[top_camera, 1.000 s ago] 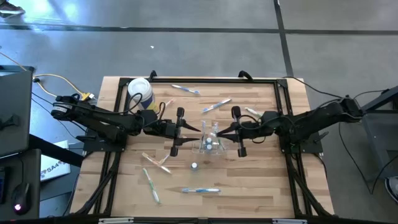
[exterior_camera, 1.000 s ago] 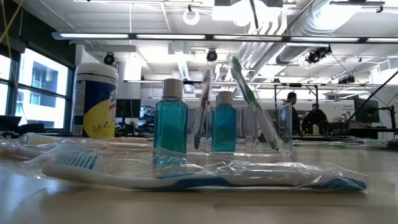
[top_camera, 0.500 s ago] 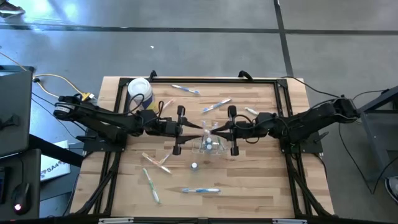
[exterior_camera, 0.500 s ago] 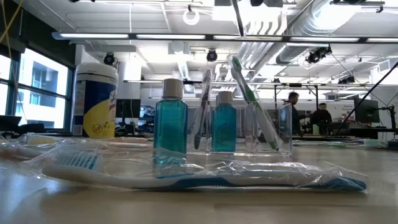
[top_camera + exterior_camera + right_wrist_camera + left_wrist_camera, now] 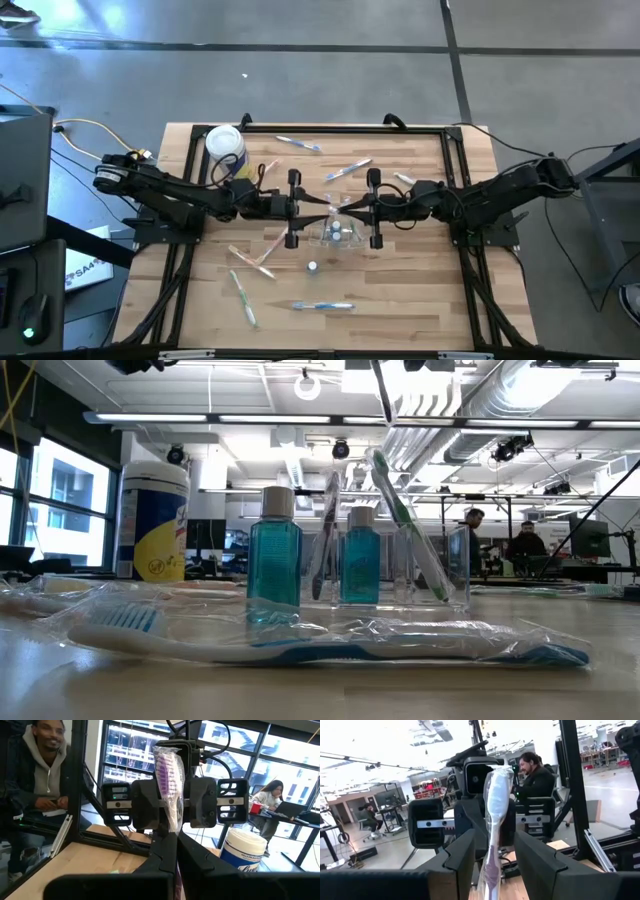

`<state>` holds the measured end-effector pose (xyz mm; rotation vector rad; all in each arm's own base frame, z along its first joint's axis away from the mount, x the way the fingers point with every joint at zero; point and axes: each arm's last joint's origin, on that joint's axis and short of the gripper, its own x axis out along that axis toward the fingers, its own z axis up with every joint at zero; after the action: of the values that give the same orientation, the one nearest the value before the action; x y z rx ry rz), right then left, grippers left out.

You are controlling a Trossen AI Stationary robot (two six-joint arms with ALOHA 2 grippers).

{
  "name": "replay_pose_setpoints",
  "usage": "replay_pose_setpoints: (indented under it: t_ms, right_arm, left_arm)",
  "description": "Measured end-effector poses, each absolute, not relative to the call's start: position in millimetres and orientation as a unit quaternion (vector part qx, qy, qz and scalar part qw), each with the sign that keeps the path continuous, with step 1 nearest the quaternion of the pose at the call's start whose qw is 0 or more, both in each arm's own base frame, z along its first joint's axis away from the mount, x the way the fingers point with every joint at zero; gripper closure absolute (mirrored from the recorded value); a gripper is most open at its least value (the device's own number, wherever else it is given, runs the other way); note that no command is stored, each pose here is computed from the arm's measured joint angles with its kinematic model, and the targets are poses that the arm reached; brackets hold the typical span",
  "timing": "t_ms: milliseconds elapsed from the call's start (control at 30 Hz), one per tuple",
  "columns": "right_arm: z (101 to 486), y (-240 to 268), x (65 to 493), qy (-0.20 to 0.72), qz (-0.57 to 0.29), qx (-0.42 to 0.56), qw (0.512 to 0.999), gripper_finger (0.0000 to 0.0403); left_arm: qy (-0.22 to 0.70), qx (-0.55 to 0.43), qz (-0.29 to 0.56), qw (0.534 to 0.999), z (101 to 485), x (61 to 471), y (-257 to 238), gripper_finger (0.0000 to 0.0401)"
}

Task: Pick & Place toothbrushing station
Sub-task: Put the purple toothbrush into the transparent organizer

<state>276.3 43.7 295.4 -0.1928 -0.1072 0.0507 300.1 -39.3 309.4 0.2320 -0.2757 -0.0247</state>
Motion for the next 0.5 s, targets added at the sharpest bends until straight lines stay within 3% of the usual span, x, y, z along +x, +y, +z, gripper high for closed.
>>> replay_pose_setpoints:
  t_ms: [500]
  right_arm:
    - [295.0, 39.5, 277.0, -0.051, 0.018, -0.096, 0.994, 0.04]
  left_arm:
    - [-0.14, 0.112, -0.007, 0.984, 307.5, 302.7, -39.3, 0.0265]
